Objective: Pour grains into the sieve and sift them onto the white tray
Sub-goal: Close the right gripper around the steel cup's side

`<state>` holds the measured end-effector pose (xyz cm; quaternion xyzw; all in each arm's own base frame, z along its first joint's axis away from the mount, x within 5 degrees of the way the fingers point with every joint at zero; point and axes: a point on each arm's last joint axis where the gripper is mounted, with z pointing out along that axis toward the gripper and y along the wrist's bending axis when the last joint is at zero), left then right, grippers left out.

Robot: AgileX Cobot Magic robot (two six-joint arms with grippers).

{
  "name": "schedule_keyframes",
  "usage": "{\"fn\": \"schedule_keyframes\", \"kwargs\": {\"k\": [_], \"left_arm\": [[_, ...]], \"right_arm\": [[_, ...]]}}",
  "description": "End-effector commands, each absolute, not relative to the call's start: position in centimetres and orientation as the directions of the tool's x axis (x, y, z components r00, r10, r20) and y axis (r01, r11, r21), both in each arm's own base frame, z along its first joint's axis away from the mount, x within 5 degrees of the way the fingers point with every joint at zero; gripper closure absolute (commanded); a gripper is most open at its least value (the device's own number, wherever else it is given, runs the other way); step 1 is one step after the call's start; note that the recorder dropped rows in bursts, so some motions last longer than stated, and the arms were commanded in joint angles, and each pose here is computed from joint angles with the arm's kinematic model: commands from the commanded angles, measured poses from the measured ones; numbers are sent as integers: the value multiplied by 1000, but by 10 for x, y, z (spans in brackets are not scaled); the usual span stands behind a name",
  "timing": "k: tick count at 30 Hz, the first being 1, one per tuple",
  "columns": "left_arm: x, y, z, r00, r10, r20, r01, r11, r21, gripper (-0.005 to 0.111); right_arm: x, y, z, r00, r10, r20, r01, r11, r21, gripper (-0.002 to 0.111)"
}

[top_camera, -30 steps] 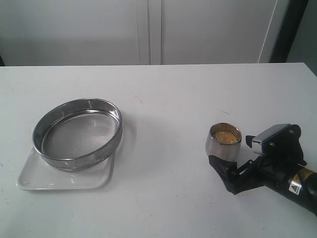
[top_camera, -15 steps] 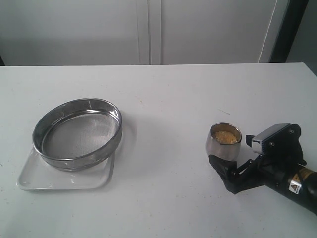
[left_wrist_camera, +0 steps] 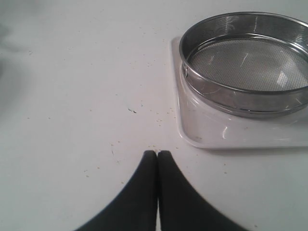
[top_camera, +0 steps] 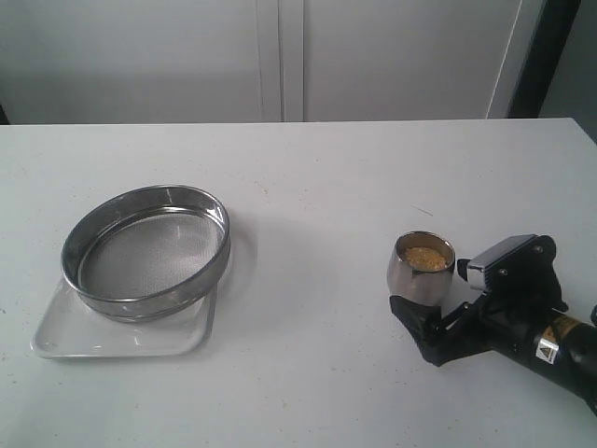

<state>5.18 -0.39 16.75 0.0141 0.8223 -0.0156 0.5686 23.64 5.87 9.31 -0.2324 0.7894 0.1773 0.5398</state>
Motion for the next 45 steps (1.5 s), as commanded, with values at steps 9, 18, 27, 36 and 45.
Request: {"fn": "schedule_keyframes", "kwargs": {"k": [9, 18, 27, 36, 45], "left_arm": [[52, -4, 167, -352, -2, -936, 41, 999, -17, 107], [52, -4, 167, -352, -2, -936, 41, 999, -17, 107], [52, -4, 167, -352, -2, -936, 41, 999, -17, 107], [52, -4, 167, -352, -2, -936, 41, 999, -17, 107], [52, -4, 167, -352, -2, -936, 41, 999, -17, 107]], "right_arm": [[237, 60, 89, -308, -187, -933, -579, 815, 28, 10], [241, 61, 90, -299, -192, -935, -582, 813, 19, 10], [252, 62, 94, -266, -190, -945, -583, 812, 1, 10], [267, 62, 96, -269, -165, -949, -570, 822, 18, 10], [272, 63, 80, -304, -131, -944, -566, 822, 68, 10]]}}
